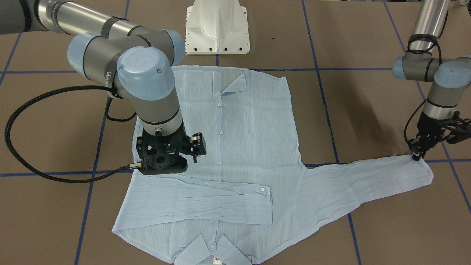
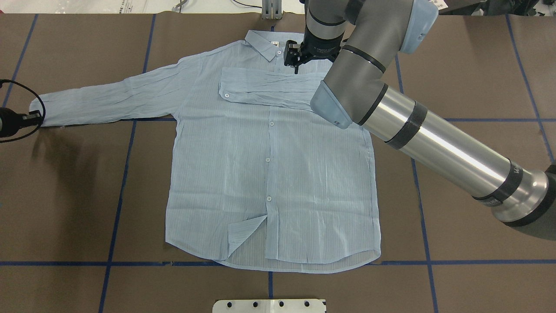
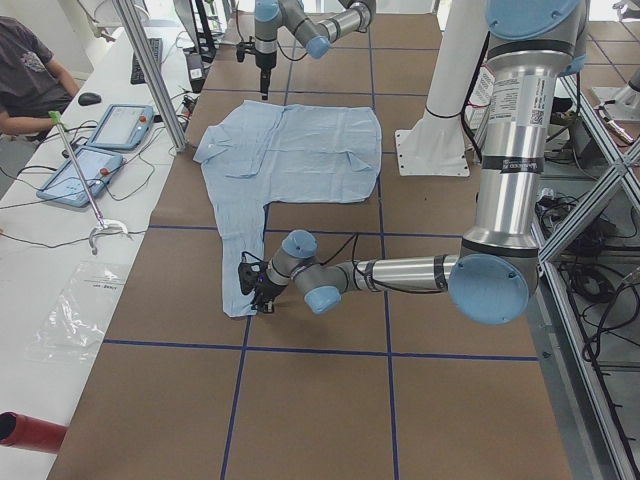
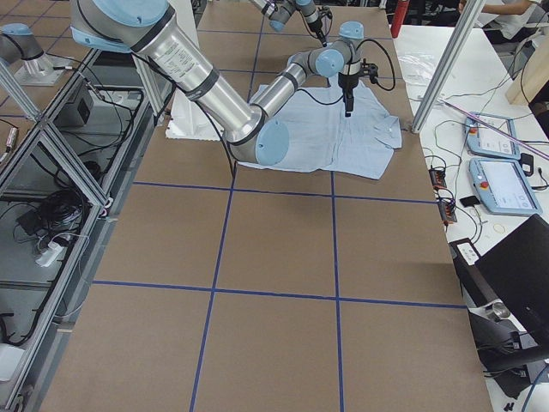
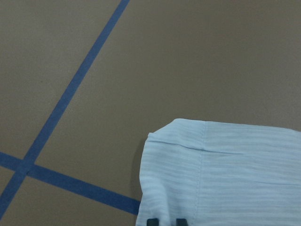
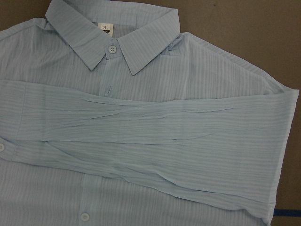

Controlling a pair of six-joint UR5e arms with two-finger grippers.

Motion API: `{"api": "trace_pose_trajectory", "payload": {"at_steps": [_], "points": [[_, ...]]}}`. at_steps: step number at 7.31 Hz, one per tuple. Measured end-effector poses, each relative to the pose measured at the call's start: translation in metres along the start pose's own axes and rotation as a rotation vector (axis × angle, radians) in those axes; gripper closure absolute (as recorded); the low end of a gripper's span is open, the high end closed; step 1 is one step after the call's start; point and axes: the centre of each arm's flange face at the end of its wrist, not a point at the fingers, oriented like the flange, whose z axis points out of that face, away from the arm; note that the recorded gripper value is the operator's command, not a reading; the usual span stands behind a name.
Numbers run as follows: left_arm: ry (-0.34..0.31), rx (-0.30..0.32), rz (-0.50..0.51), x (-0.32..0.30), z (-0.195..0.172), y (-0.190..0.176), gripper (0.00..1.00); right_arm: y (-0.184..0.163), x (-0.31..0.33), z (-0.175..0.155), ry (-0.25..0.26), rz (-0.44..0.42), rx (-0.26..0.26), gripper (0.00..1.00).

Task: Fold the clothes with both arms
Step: 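Hold the right gripper near the collar while the left gripper grasps the other cuff, then lift the cuff with the left gripper across the chest while the right arm withdraws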

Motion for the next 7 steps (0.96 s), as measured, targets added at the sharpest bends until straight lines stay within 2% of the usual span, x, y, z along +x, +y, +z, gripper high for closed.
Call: {"api": "trace_pose_trajectory", "payload": {"at_steps": [2, 4, 5, 7], "points": [[0.009, 0.011, -0.005, 0.002, -0.005, -0.007, 1.00, 0.002, 0.006, 0.004, -0.009, -0.004, 0.007, 0.00], [0.034, 0.040, -0.022, 0.017, -0.020, -0.030, 1.00, 0.013, 0.021, 0.006, -0.020, -0.011, 0.009, 0.00], [0.041, 0.054, -0.034, 0.040, -0.034, -0.049, 1.00, 0.020, 0.028, 0.004, -0.026, -0.013, 0.008, 0.00], [0.053, 0.060, -0.071, 0.113, -0.084, -0.102, 1.00, 0.023, 0.049, 0.000, -0.019, -0.003, 0.007, 0.00]]}}
